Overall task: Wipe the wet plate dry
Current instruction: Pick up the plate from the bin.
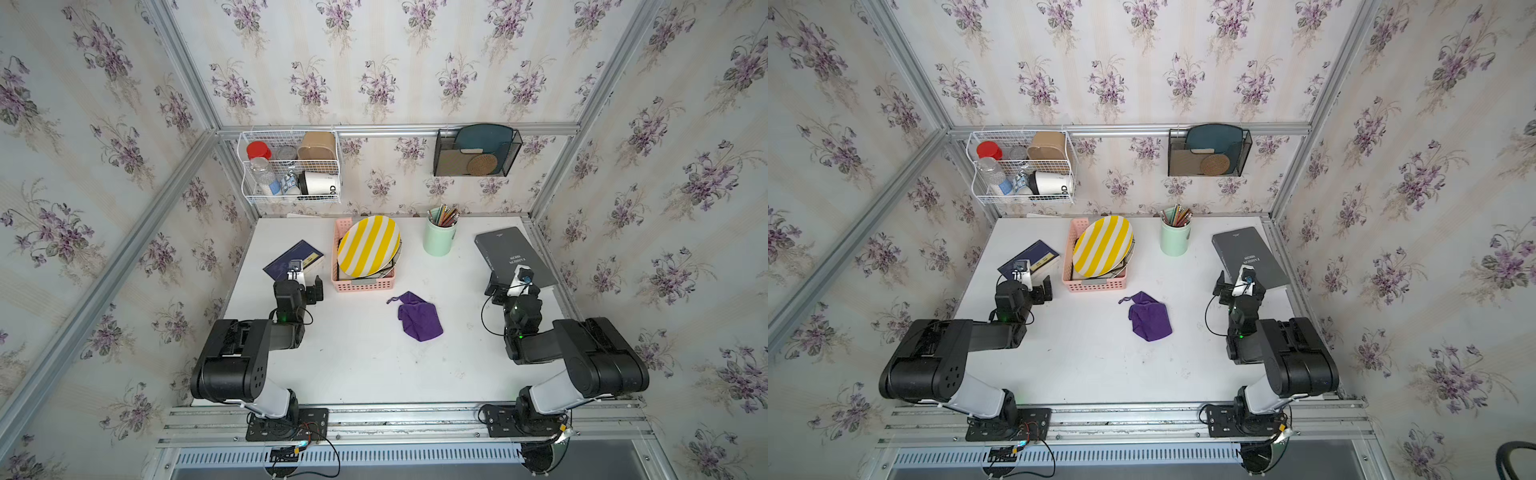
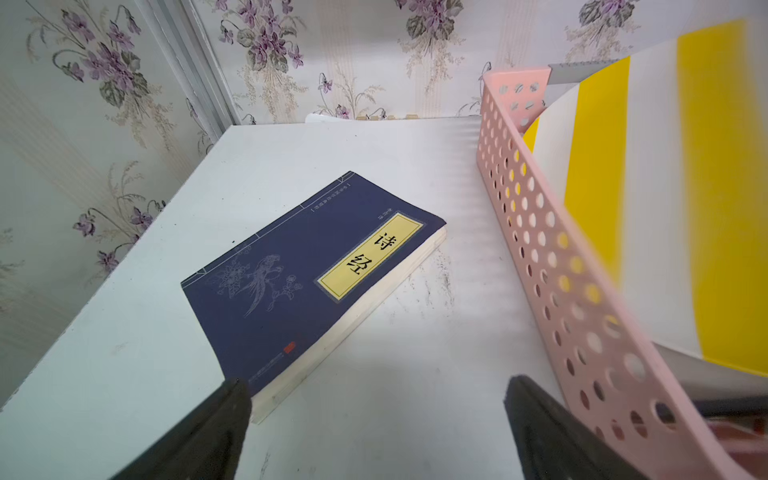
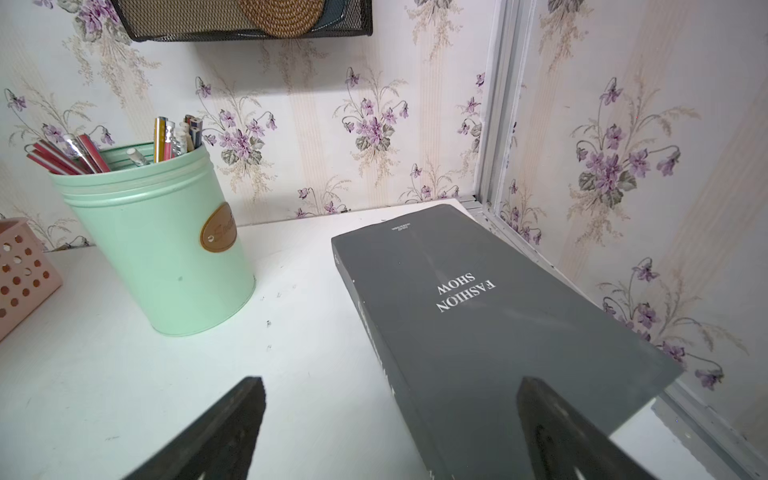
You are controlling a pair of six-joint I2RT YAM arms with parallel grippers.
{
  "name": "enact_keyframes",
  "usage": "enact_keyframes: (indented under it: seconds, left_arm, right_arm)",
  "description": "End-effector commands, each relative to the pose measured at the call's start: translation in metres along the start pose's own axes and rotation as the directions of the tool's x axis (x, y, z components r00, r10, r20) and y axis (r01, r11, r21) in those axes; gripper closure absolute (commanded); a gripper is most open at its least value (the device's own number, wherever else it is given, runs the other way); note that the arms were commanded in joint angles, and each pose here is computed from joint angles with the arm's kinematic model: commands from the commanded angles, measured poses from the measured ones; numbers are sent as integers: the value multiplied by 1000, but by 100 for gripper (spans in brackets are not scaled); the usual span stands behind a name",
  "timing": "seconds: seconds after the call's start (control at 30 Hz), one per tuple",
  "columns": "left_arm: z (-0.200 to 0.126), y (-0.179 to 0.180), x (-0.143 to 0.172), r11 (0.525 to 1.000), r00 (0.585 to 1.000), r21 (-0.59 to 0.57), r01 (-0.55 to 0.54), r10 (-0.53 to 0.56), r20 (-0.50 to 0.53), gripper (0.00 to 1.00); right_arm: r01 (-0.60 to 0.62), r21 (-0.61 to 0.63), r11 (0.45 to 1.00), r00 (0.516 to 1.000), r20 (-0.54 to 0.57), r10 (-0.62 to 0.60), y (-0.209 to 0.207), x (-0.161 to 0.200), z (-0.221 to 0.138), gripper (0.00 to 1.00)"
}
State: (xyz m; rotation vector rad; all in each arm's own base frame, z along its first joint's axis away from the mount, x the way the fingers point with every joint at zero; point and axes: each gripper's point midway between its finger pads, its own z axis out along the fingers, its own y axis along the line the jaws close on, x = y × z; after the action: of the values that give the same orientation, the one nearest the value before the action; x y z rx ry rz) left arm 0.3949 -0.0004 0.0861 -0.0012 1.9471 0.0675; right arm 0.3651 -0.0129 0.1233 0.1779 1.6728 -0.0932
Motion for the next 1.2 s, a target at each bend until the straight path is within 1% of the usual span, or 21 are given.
enact_keyframes:
  seconds: [0.0, 0.1, 0.3, 0.37, 0.4, 0.43, 0.47, 0.5, 0.53, 0.57, 0.6, 0.67, 0.73, 0.77, 0.8, 0.83, 0.9, 0.93, 1.0, 1.07, 1.17]
  left_arm:
    - [0, 1, -10, 1000, 999, -3, 3, -3, 37, 1]
    - [0, 1, -10, 1000, 999, -2, 3, -3, 38, 1]
    - [0, 0, -10, 1000, 999, -1, 2, -2, 35, 1]
    - [0, 0, -10, 1000, 999, 0, 3, -3, 35, 1]
    - [0, 0, -10, 1000, 999, 0, 4, -4, 36, 1]
    - [0, 1, -10, 1000, 999, -1, 4, -4, 36, 1]
    - [0, 1, -10, 1000, 999, -1, 5, -5, 37, 1]
    - [0, 0, -10, 1000, 999, -1, 4, -4, 36, 1]
    - [0, 1, -10, 1000, 999, -2, 4, -4, 36, 1]
    - [0, 1, -10, 1000, 999, -2, 4, -4, 37, 1]
    - [0, 1, -11, 1000, 999, -2, 5, -5, 38, 1]
    - [-2, -2, -17, 1000, 999, 13, 0, -1, 52, 1]
    - [-17, -15, -43, 996, 997, 78, -42, 37, 63, 1]
    - [-28, -18, -58, 996, 998, 75, -46, 42, 54, 1]
    - [-43, -12, -74, 998, 999, 37, 43, -43, 13, 1]
    - [-53, -10, -90, 993, 994, 34, 110, -110, -3, 1]
    - [-71, -23, -110, 976, 977, 77, 205, -199, -76, 1]
    - [-78, -32, -115, 966, 965, 91, 241, -229, -126, 1]
    - [-85, -59, -127, 949, 955, 179, 258, -221, -199, 1]
    - [-87, -81, -129, 934, 942, 242, 263, -195, -272, 1]
    - [-80, -100, -121, 916, 917, 290, 276, -162, -364, 1]
  right_arm:
    - [-29, 17, 999, 998, 55, 28, -4, -10, -6, 0]
    - [-15, 7, 1000, 1000, 25, 15, 0, -8, 2, 0]
    - [-34, 26, 999, 999, 24, 33, -4, -9, 3, 0]
    - [-53, 46, 998, 998, 45, 51, -9, -16, -1, 0]
    - [-37, 30, 999, 999, 27, 36, -7, -11, -6, 0]
    - [-35, 12, 999, 996, 78, 34, -5, -26, -11, 3]
    - [-37, 10, 999, 995, 90, 36, -3, -36, -14, 4]
    - [-50, 16, 999, 997, 60, 49, -2, -39, -15, 5]
    - [-114, 17, 993, 992, 47, 113, -2, -50, -18, 6]
    - [-203, 8, 979, 978, 41, 202, -1, -65, -22, 11]
    - [-279, -14, 960, 960, 11, 279, 4, -79, -26, 14]
    - [-400, -78, 913, 914, -109, 391, 21, -96, -40, 20]
    - [-498, -168, 851, 860, -219, 460, 47, -114, -55, 24]
    - [-524, -217, 824, 842, -280, 461, 62, -118, -63, 26]
    - [-541, -272, 796, 827, -345, 444, 84, -126, -72, 28]
    - [-549, -294, 783, 817, -387, 428, 98, -128, -77, 29]
    - [-563, -343, 752, 795, -472, 380, 129, -126, -86, 33]
    - [-572, -368, 734, 783, -511, 354, 145, -125, -90, 35]
    - [-598, -402, 693, 747, -595, 299, 182, -119, -92, 35]
    - [-610, -445, 656, 728, -641, 242, 218, -124, -86, 35]
    - [-609, -454, 650, 717, -665, 208, 255, -126, -58, 35]
